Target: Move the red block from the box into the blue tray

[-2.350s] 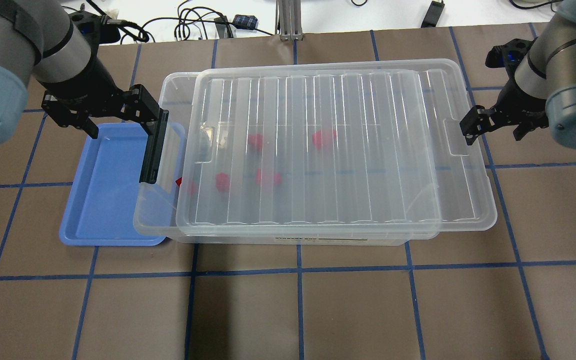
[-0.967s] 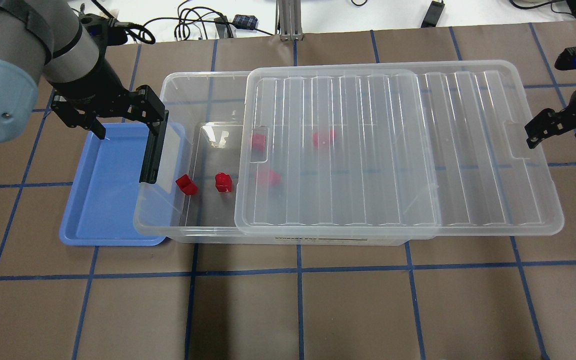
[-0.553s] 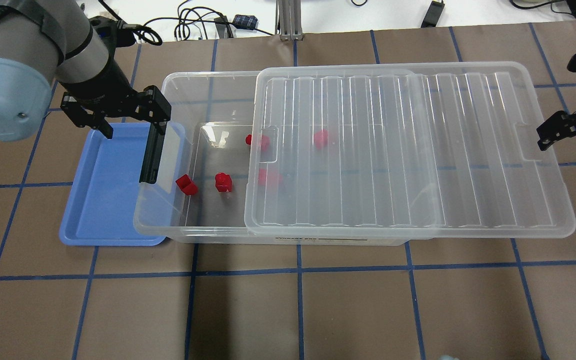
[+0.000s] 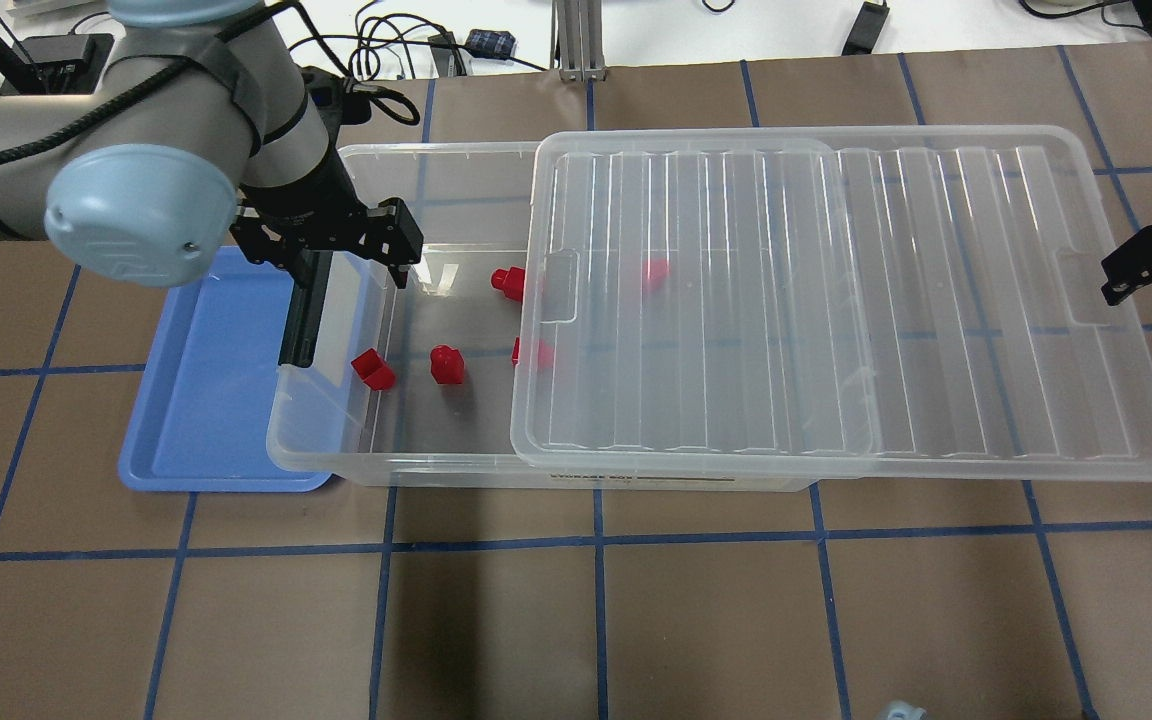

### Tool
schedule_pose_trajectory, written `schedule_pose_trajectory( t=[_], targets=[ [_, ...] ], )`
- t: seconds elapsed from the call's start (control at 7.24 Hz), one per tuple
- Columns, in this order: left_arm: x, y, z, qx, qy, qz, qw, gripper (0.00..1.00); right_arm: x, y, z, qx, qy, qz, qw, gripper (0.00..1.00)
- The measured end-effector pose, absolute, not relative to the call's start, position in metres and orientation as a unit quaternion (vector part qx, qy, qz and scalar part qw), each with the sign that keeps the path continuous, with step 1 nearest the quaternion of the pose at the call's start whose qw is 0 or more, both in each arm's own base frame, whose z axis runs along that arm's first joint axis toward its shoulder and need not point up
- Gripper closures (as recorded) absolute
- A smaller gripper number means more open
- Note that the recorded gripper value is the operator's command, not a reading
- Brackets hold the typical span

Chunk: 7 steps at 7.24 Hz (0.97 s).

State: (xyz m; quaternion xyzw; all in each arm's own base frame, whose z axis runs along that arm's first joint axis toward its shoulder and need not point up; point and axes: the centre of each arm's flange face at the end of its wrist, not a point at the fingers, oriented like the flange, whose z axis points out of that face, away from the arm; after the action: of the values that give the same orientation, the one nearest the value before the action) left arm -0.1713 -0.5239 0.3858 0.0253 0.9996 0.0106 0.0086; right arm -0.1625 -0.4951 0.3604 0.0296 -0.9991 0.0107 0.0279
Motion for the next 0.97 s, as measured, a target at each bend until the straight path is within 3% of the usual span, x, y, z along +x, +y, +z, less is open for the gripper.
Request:
schedule_pose_trajectory(
  t=[0.55,0.97],
  targets=[
    [-0.182,-0.523,0.312,0.029,0.999,0.026,-0.008,0.0,-0.153,-0.512,0.395,0.036,-0.998,0.048,0.032,0.0],
    [-0.188,-0.527,0.268,0.03,0.999,0.033,-0.016,0.0,-0.133,-0.524,0.454,0.038,-0.998,0.047,0.024,0.0]
  ],
)
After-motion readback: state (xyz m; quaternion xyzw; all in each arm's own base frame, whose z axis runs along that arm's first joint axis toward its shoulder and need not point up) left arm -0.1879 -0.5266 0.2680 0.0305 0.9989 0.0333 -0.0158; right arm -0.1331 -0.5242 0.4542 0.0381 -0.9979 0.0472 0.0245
